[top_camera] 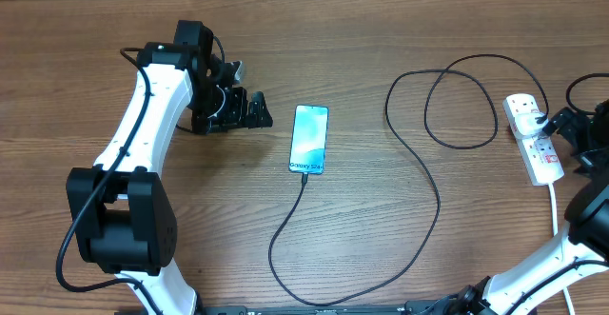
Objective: Plug charger to phone and switch on socket
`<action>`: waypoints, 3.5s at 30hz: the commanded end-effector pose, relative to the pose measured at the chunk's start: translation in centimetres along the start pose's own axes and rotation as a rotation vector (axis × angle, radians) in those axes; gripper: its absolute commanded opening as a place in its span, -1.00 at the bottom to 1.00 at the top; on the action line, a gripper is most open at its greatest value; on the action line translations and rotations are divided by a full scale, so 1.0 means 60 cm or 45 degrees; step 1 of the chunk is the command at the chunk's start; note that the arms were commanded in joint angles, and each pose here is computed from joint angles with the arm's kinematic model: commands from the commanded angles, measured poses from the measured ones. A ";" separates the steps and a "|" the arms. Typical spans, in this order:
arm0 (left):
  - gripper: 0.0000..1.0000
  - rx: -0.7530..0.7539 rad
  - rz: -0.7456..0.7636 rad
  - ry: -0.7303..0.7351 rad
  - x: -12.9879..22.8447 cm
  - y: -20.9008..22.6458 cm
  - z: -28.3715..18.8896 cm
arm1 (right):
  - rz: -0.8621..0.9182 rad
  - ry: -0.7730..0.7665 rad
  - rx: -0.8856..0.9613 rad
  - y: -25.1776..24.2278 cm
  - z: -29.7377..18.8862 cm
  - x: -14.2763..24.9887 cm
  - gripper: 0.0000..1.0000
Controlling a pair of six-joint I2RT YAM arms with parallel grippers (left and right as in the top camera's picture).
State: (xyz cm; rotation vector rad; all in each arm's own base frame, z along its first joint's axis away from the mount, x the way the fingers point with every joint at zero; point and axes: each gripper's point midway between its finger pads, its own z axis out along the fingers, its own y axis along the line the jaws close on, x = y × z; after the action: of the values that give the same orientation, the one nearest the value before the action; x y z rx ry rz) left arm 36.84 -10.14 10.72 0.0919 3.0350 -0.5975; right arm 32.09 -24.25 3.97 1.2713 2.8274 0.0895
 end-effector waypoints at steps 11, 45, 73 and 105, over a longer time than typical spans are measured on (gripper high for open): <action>1.00 -0.001 0.002 -0.028 -0.002 -0.008 -0.012 | -0.069 -0.271 -0.197 0.061 -0.168 0.000 0.92; 0.99 -0.001 0.002 -0.028 -0.002 -0.008 -0.012 | -0.268 -0.315 -0.176 0.138 -0.155 0.062 1.00; 1.00 0.004 0.045 -0.053 0.001 -0.029 -0.024 | -0.268 -0.315 -0.176 0.138 -0.155 0.062 1.00; 0.99 -0.143 0.400 -0.783 -0.008 -0.059 -0.104 | -0.268 -0.315 -0.175 0.138 -0.155 0.062 1.00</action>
State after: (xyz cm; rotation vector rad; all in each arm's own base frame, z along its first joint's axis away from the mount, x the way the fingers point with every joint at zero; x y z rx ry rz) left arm 37.31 -11.23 20.41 0.2850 2.4214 -0.3735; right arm 35.23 -16.11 13.51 0.8880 2.6783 0.1259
